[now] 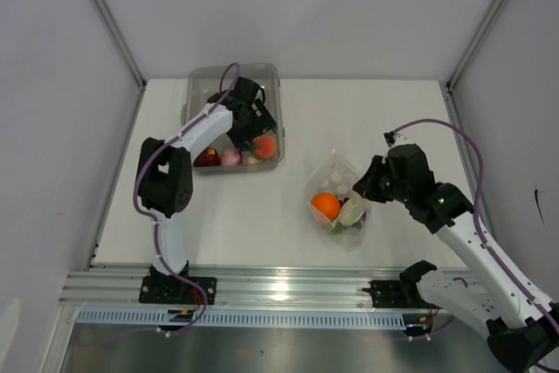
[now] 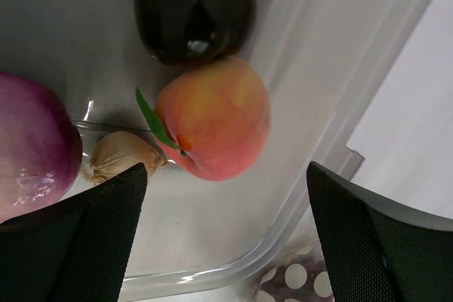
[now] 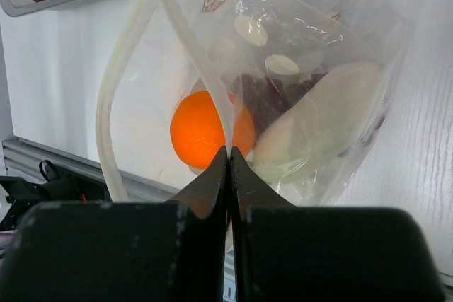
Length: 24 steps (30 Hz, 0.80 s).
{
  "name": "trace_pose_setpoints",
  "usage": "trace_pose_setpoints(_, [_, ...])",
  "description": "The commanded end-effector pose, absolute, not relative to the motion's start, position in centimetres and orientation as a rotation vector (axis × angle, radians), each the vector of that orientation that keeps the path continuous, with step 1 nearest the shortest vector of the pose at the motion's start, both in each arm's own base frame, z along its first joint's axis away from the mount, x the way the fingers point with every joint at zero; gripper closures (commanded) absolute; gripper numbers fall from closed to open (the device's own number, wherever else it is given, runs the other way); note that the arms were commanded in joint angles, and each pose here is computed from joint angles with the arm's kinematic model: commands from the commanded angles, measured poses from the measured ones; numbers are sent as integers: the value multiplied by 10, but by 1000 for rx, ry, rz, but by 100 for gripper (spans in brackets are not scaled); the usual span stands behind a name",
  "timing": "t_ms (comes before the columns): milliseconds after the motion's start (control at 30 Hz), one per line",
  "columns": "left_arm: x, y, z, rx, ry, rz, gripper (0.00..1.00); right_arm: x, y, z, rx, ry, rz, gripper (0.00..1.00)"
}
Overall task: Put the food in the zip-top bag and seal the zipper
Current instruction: Pick up the fake fruit from the bin.
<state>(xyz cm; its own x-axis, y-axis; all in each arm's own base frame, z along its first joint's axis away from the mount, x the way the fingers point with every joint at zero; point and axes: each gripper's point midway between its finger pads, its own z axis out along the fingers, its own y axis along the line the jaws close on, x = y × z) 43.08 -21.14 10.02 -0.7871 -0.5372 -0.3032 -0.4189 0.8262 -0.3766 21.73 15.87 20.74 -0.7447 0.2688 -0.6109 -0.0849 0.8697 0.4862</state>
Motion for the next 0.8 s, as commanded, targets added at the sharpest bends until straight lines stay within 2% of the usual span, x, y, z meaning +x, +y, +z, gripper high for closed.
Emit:
trace_pose_setpoints(0, [440,-204,99,-853,2573,-394,6,221,155,205,126,2312,624,100])
trace_pose_setpoints(600, [454,-212,68,-996,2611,-393,7,222,154,204,136,2310,624,100])
trace_pose_setpoints(767, [454,-217,60,-996,2639,-408,13,221,152,203,137,2311,615,100])
